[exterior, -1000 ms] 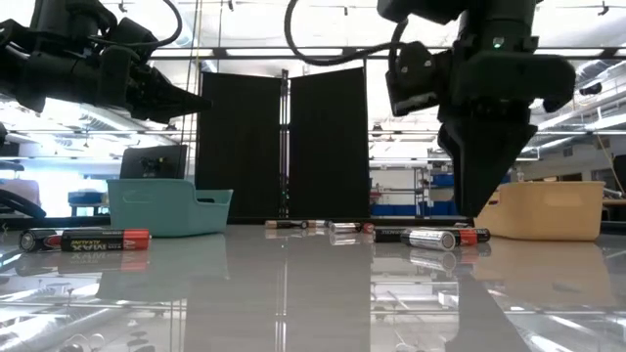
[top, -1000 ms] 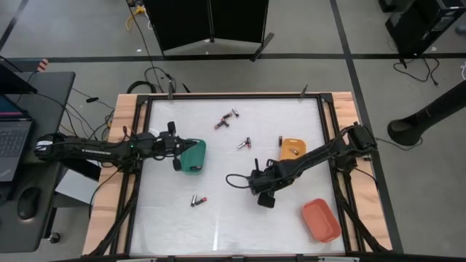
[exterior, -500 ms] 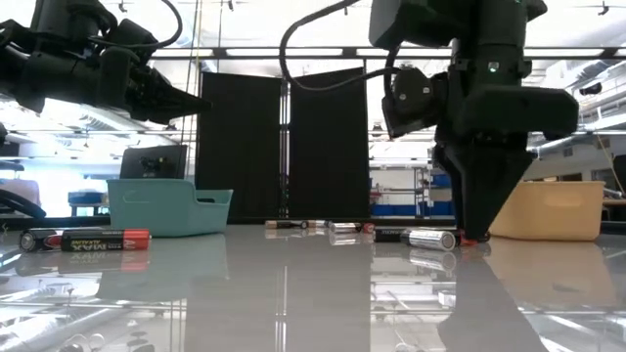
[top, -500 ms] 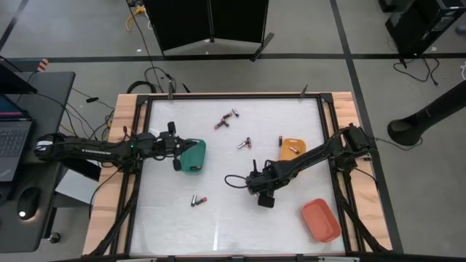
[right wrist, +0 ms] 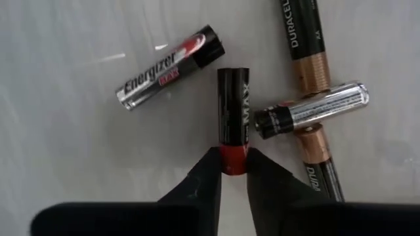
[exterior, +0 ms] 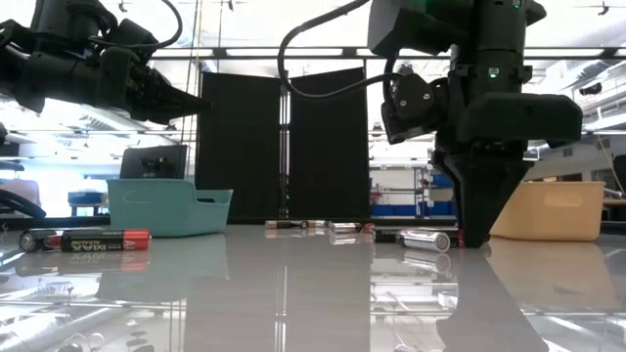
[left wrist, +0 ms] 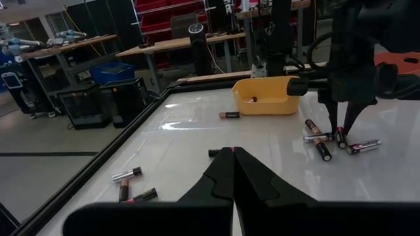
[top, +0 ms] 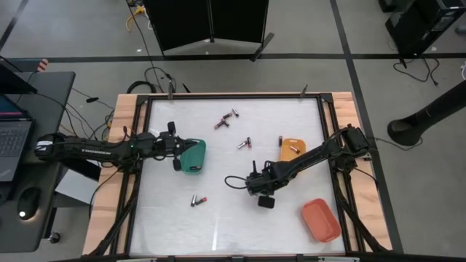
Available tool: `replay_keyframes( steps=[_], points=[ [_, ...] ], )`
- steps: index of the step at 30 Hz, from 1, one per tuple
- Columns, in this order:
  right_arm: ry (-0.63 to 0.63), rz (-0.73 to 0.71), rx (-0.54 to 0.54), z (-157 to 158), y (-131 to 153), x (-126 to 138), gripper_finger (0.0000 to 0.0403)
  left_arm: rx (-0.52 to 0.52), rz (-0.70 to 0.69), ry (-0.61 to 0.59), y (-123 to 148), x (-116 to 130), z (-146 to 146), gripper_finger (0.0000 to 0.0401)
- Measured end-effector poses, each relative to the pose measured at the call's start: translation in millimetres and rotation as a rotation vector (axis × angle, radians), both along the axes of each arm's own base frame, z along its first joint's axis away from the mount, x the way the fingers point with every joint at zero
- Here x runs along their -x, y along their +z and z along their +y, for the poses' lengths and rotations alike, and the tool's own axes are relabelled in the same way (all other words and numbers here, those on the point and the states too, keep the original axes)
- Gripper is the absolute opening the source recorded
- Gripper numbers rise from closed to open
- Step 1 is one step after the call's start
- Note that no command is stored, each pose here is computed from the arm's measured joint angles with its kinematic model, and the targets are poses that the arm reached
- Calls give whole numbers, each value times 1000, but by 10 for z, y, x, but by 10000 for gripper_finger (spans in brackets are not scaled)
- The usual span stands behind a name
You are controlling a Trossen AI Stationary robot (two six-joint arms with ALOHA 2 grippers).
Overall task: Sort batteries
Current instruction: Put the black and red battery into the orange bin
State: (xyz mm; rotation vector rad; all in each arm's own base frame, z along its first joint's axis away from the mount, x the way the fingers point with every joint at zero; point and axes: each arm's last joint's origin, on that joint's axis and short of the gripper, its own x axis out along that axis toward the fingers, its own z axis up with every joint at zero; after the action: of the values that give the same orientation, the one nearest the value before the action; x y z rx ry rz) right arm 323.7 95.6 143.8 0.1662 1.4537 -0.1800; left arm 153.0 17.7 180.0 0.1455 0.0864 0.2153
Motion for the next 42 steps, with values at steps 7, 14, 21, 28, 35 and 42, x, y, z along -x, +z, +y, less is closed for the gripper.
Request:
replay_keyframes(
  steps=[7,14,21,28,35,42],
  points=[
    [7,39,-40,14,4,33,58,0,0,0,-1,0,0,6],
    [-5,80,-82,95,165,82,58,0,0,0,0,0,0,6],
    [-41,168,-175,296,461,96,58,2,-2,0,1,0,0,6],
    [-129,389,-258,543,853,313,58,18,-4,1,0,0,0,6],
    [-308,477,-323,802,1219,688,58,13,-3,1,0,0,0,6],
    [-492,492,-273,969,1207,998,58,13,-3,1,0,0,0,6]
  ],
)
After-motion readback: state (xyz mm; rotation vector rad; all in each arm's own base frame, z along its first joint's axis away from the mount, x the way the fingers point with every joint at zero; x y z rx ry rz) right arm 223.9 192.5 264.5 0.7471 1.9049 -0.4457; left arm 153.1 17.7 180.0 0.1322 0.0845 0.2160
